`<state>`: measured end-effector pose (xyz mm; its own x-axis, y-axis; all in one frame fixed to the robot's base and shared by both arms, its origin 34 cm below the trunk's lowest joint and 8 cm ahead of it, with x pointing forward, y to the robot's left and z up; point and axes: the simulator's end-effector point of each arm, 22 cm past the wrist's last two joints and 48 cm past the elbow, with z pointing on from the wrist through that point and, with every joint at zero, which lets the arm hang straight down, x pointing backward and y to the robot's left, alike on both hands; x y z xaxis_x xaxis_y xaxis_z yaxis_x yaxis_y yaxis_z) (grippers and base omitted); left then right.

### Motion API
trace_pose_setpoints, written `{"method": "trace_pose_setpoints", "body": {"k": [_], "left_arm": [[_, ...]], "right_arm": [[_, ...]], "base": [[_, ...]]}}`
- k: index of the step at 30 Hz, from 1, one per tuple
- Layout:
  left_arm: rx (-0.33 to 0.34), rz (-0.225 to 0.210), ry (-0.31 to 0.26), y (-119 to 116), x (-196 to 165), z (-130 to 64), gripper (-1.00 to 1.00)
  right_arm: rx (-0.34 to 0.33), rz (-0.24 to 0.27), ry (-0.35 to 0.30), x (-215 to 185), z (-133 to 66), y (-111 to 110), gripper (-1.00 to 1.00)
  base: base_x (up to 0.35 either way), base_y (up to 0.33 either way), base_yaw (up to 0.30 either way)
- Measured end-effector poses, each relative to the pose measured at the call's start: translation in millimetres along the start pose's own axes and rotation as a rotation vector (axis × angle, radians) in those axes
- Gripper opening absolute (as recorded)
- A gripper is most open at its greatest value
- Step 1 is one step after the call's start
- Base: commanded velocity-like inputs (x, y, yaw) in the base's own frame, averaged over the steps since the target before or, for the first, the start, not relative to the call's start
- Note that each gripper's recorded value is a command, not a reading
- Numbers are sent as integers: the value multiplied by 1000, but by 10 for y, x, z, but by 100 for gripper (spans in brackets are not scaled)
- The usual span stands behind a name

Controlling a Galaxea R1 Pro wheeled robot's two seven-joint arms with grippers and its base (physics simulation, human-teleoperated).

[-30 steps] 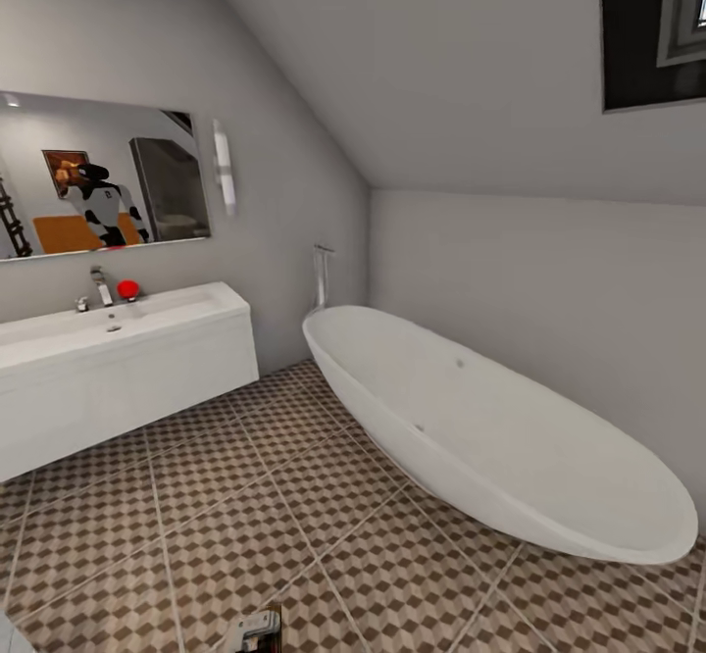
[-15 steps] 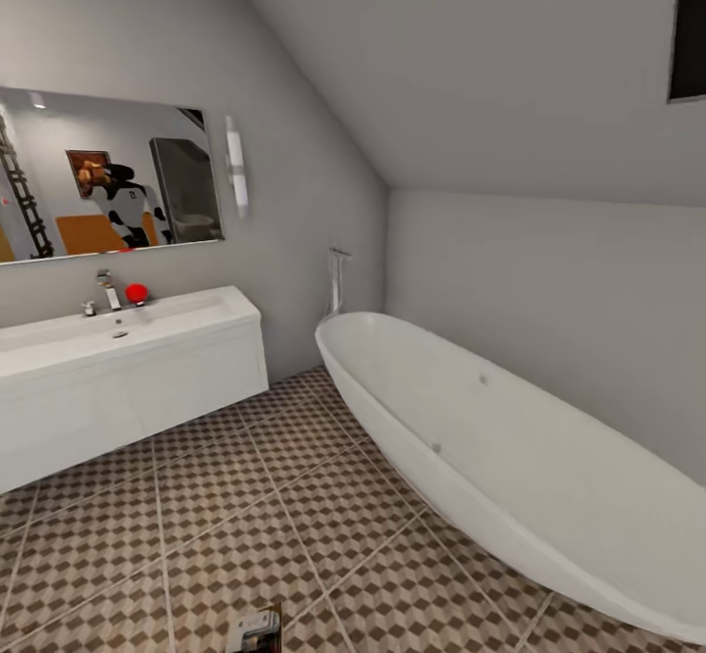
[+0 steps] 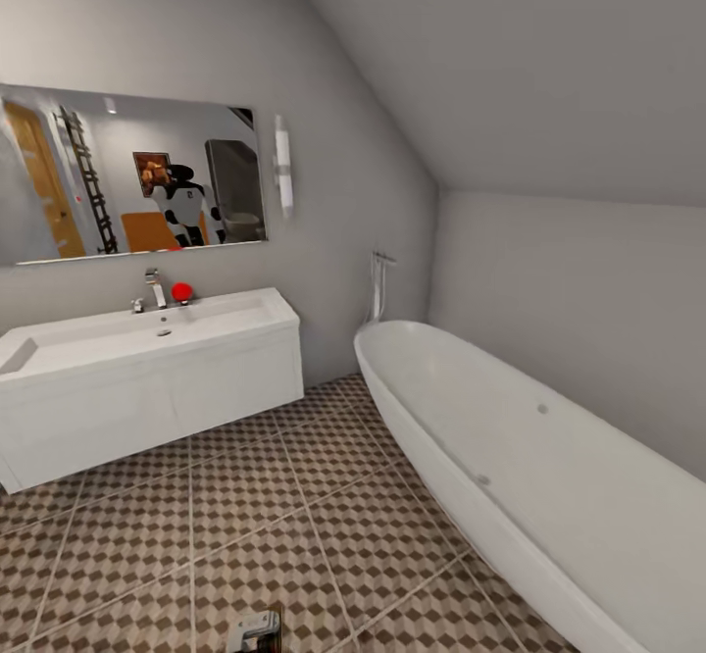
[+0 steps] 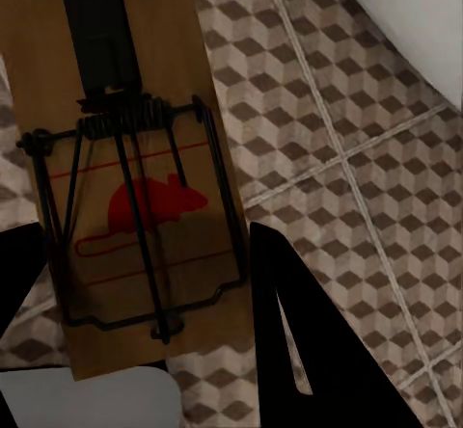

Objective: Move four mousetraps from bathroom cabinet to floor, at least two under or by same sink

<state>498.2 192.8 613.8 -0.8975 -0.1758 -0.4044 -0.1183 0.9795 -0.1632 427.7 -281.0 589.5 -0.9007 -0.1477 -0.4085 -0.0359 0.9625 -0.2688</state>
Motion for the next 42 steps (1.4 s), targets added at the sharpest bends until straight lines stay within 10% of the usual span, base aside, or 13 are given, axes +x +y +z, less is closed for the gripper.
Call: {"method": "trace_pose_setpoints", "body": {"k": [42], "left_arm": [[0,0,0,0,0,0,-100]], "right_arm": [[1,0,0,0,1,-7,-100]], "base": [[324,0,276]]}}
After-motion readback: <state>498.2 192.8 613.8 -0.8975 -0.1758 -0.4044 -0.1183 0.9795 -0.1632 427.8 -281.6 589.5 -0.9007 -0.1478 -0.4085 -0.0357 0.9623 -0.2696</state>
